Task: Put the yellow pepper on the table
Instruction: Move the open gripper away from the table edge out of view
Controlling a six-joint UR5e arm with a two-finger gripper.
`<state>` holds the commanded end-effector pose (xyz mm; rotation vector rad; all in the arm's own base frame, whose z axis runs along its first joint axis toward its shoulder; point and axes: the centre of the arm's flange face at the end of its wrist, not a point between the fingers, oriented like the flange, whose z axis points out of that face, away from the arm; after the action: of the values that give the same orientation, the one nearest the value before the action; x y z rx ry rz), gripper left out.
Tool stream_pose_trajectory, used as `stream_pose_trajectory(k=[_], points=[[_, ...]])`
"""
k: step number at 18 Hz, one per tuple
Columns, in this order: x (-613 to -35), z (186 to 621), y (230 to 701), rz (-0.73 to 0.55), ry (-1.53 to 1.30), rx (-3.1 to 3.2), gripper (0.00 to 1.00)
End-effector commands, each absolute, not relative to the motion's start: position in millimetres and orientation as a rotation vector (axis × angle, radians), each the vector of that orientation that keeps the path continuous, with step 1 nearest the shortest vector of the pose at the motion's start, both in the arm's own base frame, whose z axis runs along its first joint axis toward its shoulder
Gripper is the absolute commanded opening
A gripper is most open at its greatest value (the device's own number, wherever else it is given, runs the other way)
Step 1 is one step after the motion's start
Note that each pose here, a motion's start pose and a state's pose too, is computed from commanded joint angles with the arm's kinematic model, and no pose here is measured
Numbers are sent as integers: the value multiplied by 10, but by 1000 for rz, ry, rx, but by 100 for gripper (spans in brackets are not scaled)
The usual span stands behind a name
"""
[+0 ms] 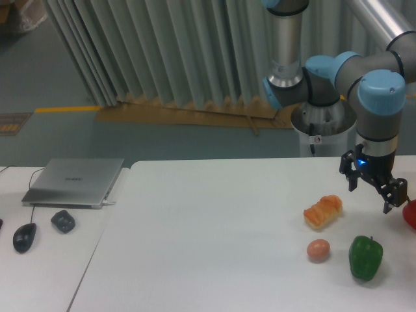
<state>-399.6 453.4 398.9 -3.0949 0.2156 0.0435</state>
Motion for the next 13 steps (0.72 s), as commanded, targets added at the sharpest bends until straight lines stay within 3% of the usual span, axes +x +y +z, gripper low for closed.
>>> stream_pose_trajectory(k=[5, 13], points=[[-4087, 3999, 4441, 94, 473, -3118, 100], [-4536, 3970, 4080, 134, 639, -3086, 100]])
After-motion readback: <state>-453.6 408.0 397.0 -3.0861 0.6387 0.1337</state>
